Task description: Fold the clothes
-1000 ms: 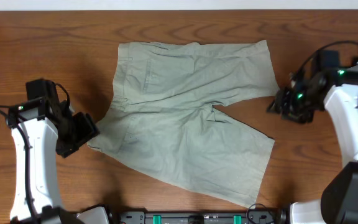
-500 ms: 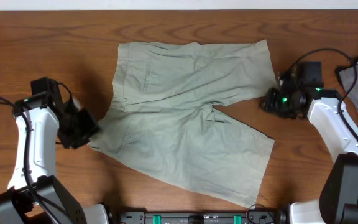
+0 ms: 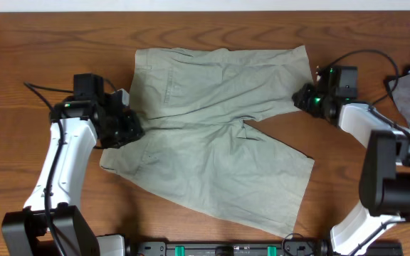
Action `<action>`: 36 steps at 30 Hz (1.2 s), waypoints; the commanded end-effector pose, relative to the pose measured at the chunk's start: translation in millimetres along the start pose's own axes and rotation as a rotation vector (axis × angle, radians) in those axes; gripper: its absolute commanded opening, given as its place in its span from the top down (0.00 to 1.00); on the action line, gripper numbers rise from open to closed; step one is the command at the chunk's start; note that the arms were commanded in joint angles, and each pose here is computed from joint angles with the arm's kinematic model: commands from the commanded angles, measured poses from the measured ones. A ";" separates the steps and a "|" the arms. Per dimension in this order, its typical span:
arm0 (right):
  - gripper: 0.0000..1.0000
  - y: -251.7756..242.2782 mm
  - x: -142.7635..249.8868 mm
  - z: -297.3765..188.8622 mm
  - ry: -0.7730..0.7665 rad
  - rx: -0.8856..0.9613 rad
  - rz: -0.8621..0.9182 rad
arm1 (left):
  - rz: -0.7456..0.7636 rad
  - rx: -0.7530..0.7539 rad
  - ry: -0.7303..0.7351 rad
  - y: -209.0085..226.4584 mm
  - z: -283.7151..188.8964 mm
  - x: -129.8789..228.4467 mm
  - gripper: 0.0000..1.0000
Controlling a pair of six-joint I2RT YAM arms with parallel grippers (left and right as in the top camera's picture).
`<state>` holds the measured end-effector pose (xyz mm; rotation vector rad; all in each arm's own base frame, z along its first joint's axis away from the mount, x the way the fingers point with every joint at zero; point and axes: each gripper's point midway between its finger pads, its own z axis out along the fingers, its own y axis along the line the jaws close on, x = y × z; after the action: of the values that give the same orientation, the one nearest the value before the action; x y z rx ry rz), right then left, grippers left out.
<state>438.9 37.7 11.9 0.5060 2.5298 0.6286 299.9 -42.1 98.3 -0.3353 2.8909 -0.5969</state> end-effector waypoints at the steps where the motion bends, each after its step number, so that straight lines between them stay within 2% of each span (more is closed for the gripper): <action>1: 0.88 0.7 2.6 8.7 0.019 -0.001 0.027 | 0.018 0.010 0.012 -3.1 2.0 3.2 0.79; 5: 0.89 -35.5 36.9 6.4 0.137 0.175 0.057 | 0.019 0.010 0.010 -3.2 2.0 2.7 0.79; 12: 0.97 -85.8 122.7 -39.4 0.480 0.493 0.065 | 0.020 0.011 0.008 -3.2 2.0 2.3 0.79; 16: 0.98 -79.5 145.2 -57.3 0.591 0.507 0.034 | 0.020 0.011 0.008 -3.3 1.9 2.1 0.79; 19: 0.98 -57.5 128.0 -62.0 0.534 0.410 -0.051 | 0.020 0.011 0.008 -3.3 1.9 2.2 0.78; 21: 0.98 -41.6 99.1 -70.4 0.421 0.364 -0.081 | 0.020 0.011 0.008 -3.3 1.9 2.2 0.78; 23: 0.90 -28.5 66.0 -80.1 0.291 0.325 -0.092 | 0.020 0.011 0.008 -3.3 1.9 2.3 0.78; 28: 0.90 -20.2 0.7 -95.4 0.043 0.268 -0.035 | 0.022 0.011 0.004 -3.5 1.9 1.2 0.78; 36: 0.95 -26.9 -9.1 -38.8 0.037 0.169 0.041 | 0.028 0.014 -0.009 -4.2 1.9 -2.1 0.78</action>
<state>417.9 -10.8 60.2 0.5311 2.5877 0.3613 304.1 -43.6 99.2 -0.3188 2.8747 -0.5956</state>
